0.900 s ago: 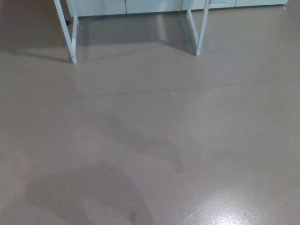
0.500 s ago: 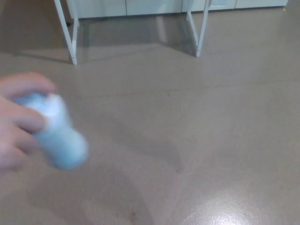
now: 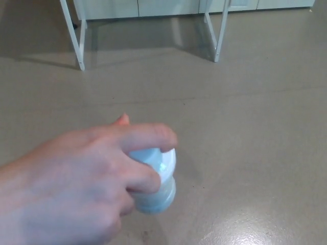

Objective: The robot picks up a bottle from a person using its left hand and walk towards the table in frontand put the bottle on the table.

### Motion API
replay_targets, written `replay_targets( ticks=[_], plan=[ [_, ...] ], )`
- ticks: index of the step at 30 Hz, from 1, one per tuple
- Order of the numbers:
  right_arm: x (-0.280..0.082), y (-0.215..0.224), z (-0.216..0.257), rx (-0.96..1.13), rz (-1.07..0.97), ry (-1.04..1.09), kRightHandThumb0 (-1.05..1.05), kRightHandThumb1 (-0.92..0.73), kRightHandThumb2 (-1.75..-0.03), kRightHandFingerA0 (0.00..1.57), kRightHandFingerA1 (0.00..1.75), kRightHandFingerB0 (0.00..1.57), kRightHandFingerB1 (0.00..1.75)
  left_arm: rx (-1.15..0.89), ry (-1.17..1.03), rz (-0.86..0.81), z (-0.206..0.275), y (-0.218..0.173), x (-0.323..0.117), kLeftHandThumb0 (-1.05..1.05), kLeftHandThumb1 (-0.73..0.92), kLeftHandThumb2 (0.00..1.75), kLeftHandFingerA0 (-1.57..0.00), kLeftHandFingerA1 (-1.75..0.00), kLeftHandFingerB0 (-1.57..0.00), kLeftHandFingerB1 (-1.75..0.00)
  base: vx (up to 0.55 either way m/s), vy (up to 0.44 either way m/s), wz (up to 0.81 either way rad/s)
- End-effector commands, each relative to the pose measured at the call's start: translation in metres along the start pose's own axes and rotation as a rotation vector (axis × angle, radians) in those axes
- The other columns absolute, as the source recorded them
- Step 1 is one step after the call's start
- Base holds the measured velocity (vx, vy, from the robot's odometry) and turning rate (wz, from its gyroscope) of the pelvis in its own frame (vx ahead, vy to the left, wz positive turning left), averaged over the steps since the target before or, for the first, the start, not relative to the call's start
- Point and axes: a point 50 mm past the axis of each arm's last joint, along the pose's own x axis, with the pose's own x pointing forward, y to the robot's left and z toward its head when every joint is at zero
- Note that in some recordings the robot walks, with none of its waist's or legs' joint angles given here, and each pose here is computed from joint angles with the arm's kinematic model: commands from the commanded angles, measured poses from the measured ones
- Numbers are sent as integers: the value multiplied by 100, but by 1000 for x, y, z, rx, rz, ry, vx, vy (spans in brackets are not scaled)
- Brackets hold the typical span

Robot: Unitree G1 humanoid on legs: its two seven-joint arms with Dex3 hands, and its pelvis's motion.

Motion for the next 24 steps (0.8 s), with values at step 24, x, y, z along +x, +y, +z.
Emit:
replay_targets(
  ticks=[24],
  plan=[
    [-3, 3, -7, -21, 48, 11, -63, -59, -60, 39, 36, 30, 33, 259, -1400, -552, 163, -34, -206, -64, 36, 80, 0, -12, -1, -14, 0, 0, 0]
  ],
)
